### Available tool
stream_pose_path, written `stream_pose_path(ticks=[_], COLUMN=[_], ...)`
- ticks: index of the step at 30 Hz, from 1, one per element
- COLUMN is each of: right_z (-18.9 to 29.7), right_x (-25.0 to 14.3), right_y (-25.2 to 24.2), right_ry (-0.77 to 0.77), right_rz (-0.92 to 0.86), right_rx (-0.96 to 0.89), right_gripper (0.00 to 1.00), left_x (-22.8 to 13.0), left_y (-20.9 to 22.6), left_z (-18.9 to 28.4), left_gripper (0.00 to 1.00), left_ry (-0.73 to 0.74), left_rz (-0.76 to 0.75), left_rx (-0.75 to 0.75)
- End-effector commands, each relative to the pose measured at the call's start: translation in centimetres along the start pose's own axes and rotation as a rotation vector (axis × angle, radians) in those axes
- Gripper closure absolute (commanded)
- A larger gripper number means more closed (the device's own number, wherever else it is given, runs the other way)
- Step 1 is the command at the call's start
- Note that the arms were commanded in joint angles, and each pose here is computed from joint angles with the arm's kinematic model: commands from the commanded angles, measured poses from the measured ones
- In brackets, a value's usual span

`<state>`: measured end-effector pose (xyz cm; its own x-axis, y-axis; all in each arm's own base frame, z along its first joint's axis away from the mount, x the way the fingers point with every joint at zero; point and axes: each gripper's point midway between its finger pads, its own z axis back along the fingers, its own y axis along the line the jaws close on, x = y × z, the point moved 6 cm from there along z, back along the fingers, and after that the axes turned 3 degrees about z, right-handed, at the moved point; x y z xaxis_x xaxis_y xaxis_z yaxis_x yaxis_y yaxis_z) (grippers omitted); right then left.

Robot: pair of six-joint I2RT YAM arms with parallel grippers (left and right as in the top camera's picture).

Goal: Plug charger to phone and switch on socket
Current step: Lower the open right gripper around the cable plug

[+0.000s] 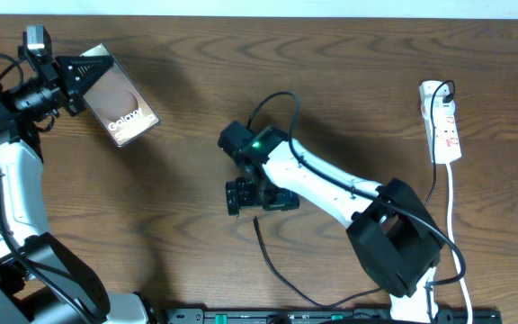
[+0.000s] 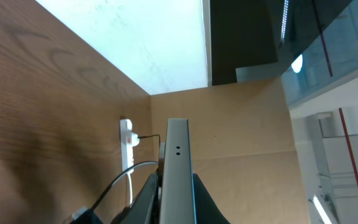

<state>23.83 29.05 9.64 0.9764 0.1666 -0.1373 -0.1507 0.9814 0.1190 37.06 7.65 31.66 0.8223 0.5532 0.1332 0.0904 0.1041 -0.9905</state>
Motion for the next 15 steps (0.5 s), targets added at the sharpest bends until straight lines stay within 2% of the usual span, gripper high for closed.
stream_pose_path(ticks=[1,15], right_z=[-0.1,-2.2], right_x=[-0.7,-3.0], right_y=[0.6,1.4], right_ry=[-0.018,-0.015], right_rz=[-0.018,-0.005], right_rx=[-0.028,-0.116], right_gripper=[0.01,0.01], left_x=[-0.4,-0.4], left_y=[-0.5,-0.5], left_z=[0.1,0.1], left_gripper=[0.92,0.93], left_ry=[0.035,0.035], left_rz=[-0.030,-0.030], left_rx=[-0.021,-0.021])
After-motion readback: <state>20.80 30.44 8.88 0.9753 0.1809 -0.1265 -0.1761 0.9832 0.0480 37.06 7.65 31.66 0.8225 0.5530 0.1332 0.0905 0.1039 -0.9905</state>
